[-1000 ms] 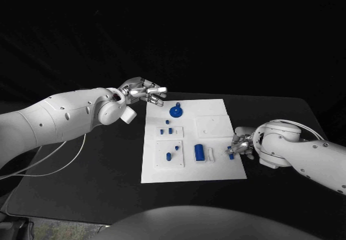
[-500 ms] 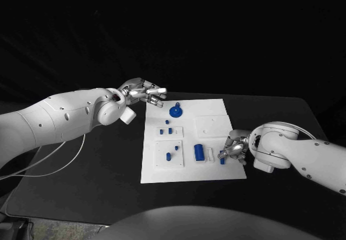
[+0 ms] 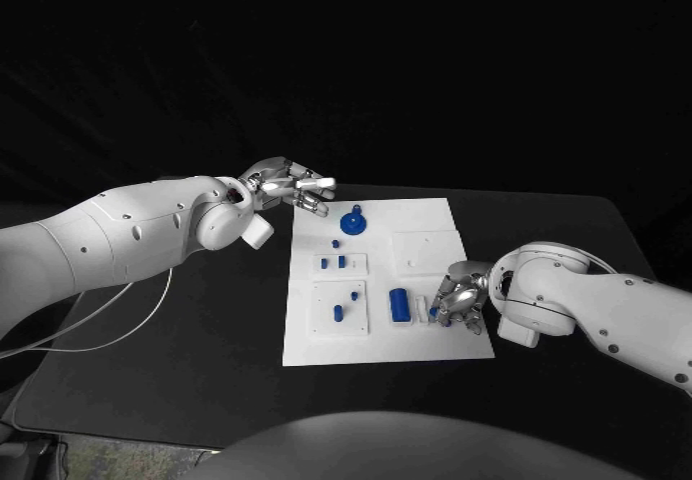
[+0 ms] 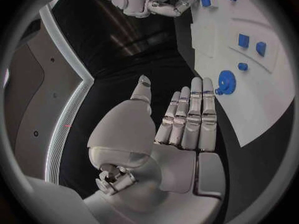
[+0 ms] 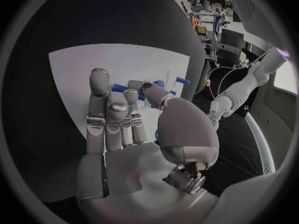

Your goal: Assemble the parts on the task board

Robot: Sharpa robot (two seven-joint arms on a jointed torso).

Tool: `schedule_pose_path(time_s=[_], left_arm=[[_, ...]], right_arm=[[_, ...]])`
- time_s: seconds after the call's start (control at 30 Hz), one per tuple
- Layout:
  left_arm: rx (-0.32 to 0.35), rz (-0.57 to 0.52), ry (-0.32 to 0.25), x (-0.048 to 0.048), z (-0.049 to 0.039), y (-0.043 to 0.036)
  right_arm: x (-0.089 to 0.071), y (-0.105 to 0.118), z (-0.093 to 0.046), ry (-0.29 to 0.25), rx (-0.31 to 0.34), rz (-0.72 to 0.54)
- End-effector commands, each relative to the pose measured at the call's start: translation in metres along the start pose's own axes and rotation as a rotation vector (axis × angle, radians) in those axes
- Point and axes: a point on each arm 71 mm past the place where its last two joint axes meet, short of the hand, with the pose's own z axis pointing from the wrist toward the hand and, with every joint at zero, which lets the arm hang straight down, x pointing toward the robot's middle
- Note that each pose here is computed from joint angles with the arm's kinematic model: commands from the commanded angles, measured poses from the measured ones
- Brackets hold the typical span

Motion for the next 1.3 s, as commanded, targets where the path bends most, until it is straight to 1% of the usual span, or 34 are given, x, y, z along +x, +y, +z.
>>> schedule_pose_path(time_s=[0.03,0.23,0.5,0.63,1.03,1.3], left_arm=[[0.003,-0.005,0.022,0.0025,0.0006,-0.0005],[0.001,-0.005,0.026,0.0031,0.0009,-0.0004],[-0.001,-0.004,0.026,0.0029,0.0007,0.0],[-0.002,-0.003,0.027,0.003,0.0007,0.0001],[-0.009,0.0,0.038,0.0042,0.0011,0.0007],[-0.012,0.001,0.046,0.0048,0.0012,0.0011]], right_arm=[[0.0,0.001,0.001,0.017,0.002,0.004],[-0.003,-0.001,0.004,0.003,0.014,-0.006],[-0.008,-0.003,0.004,-0.043,0.029,-0.046],[-0.009,-0.002,0.004,-0.054,0.027,-0.052],[-0.007,0.009,0.005,-0.058,0.002,-0.06],[-0.007,0.011,0.006,-0.063,0.002,-0.065]])
